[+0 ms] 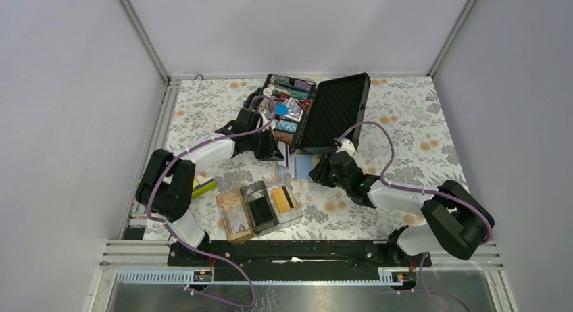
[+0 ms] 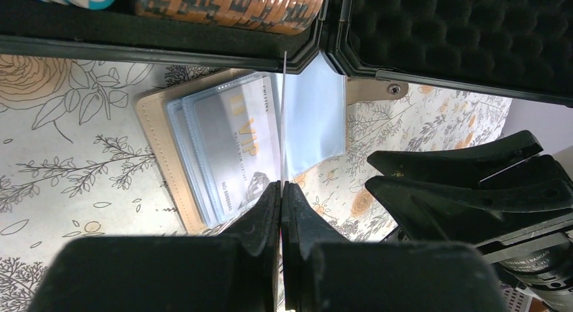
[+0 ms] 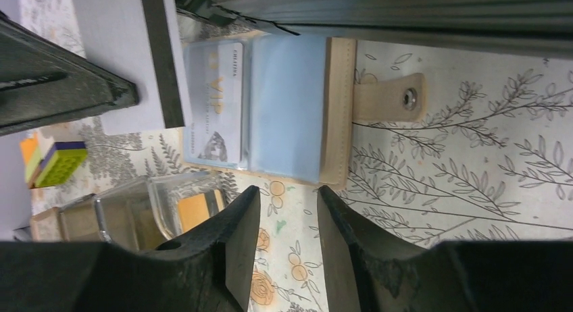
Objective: Put the credit cards into the card holder
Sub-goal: Move the card holder to the center of the board, then insert the credit card into the card holder.
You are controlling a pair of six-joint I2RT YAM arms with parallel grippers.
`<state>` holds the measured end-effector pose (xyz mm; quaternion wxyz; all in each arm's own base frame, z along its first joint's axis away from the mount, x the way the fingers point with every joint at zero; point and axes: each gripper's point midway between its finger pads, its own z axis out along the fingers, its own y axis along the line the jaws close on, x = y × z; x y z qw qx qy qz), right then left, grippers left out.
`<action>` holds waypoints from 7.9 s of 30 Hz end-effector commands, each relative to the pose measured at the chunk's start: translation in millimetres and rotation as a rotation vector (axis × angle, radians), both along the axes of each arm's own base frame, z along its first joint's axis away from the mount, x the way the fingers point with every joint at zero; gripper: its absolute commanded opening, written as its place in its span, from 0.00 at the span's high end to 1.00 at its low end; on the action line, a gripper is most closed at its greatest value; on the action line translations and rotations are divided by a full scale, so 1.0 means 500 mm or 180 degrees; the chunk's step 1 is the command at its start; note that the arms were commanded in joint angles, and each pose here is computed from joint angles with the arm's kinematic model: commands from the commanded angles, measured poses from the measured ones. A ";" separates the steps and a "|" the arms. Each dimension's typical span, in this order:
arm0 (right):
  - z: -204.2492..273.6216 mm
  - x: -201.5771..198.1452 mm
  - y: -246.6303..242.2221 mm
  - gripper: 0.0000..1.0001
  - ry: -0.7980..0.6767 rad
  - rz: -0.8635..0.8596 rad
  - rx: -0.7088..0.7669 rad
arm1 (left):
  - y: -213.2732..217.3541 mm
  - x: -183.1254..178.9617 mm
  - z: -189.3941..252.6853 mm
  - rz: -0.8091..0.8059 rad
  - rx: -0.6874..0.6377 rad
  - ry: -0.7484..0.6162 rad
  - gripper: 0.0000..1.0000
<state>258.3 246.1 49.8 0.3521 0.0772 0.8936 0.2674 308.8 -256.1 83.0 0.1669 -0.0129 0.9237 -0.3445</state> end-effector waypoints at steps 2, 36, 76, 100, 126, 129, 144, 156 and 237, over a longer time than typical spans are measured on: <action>-0.035 -0.011 -0.002 0.59 0.0237 -0.0195 0.0219 | -0.020 0.011 0.025 -0.0057 -0.0142 -0.0146 1.00; 0.007 -0.009 -0.051 0.49 -0.0019 -0.0237 0.0803 | 0.034 0.003 0.058 0.0093 -0.0037 -0.0312 1.00; -0.111 -0.021 -0.185 1.00 0.0423 -0.1216 -0.0116 | 0.027 0.027 0.114 0.0103 -0.0040 -0.0536 1.00; 0.068 -0.040 -0.256 0.35 -0.0213 -0.0963 -0.0528 | -0.086 -0.097 0.210 -0.0019 -0.0455 -0.0714 1.00; -0.015 0.045 -0.152 0.41 -0.0463 -0.0406 -0.0406 | -0.074 -0.107 0.201 -0.0074 -0.0373 -0.0734 1.00; -0.033 0.041 -0.155 0.41 -0.0381 -0.0406 -0.0461 | -0.074 -0.106 0.205 -0.0075 -0.0379 -0.0752 1.00; -0.084 -0.036 -0.121 0.46 0.0077 0.0000 -0.0506 | -0.066 -0.119 0.177 -0.0085 -0.0318 -0.0671 1.00; -0.088 -0.109 -0.059 0.49 0.0118 0.0559 -0.0439 | -0.091 -0.146 0.150 -0.0154 -0.0402 -0.0561 1.00; -0.061 0.002 -0.153 1.00 -0.0073 0.0142 -0.0876 | -0.209 -0.149 -0.029 -0.1030 -0.0096 -0.0144 1.00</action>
